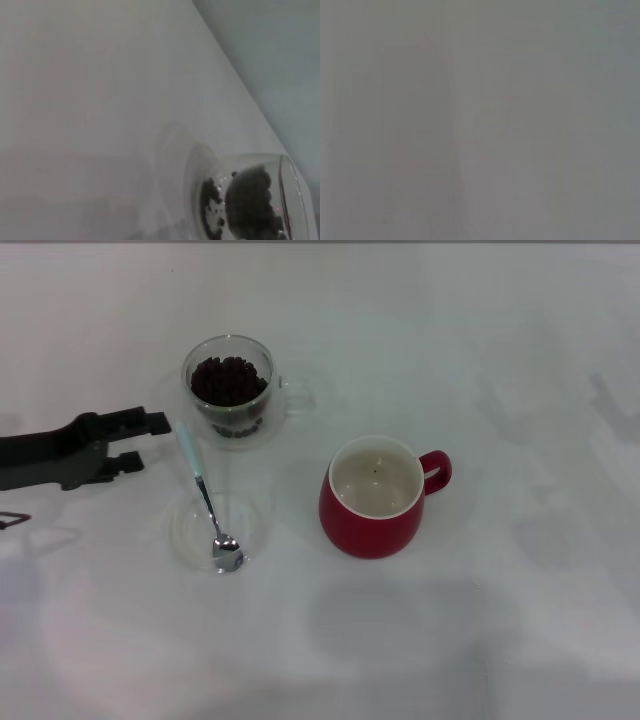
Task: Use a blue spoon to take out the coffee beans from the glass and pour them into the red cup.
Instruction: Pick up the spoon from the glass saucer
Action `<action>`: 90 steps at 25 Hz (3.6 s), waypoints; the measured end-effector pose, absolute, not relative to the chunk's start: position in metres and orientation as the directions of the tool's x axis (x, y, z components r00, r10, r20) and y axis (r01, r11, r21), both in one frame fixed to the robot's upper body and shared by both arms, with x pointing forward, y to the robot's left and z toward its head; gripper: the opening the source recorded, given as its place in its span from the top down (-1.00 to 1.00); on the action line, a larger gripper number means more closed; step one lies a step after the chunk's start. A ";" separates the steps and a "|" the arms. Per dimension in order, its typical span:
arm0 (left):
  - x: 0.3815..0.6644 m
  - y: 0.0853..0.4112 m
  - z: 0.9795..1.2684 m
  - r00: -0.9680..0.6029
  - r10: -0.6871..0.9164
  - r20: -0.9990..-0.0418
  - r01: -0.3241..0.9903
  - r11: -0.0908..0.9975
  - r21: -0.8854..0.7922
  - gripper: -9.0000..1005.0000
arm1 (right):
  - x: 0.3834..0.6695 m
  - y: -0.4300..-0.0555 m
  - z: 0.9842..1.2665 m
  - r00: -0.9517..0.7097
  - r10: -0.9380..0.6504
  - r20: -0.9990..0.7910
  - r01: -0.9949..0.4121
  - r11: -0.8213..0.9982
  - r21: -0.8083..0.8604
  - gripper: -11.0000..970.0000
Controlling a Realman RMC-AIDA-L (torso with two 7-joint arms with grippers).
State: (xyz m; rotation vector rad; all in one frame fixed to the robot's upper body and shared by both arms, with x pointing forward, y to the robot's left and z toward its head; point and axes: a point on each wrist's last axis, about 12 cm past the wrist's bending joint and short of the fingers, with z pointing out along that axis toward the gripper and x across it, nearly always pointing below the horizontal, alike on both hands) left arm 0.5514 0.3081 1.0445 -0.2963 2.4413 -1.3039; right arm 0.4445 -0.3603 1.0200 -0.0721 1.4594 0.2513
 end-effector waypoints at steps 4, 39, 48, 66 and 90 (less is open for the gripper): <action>0.551 0.299 1.042 -0.911 -0.352 -0.216 -0.008 0.539 -0.842 -0.69 | 0.444 -0.361 1.020 0.089 0.123 -0.988 -0.209 0.972 0.102 -0.78; 0.570 0.278 1.046 -0.903 -0.317 -0.290 0.067 0.563 -0.824 0.41 | 0.449 -0.365 1.019 0.084 0.126 -0.988 -0.168 0.980 0.111 -0.78; 0.569 0.278 1.043 -0.905 -0.333 -0.265 0.031 0.569 -0.821 0.30 | 0.452 -0.364 1.020 0.087 0.127 -0.988 -0.168 0.979 0.111 -0.78; 0.565 0.263 1.034 -0.911 -0.317 -0.263 0.035 0.578 -0.816 0.02 | 0.456 -0.363 1.022 0.101 0.134 -0.986 -0.168 0.979 0.116 -0.78; 0.558 0.268 1.034 -0.885 -0.362 -0.293 0.062 0.532 -0.844 0.72 | 0.455 -0.362 1.023 0.107 0.145 -0.984 -0.172 0.977 0.125 -0.78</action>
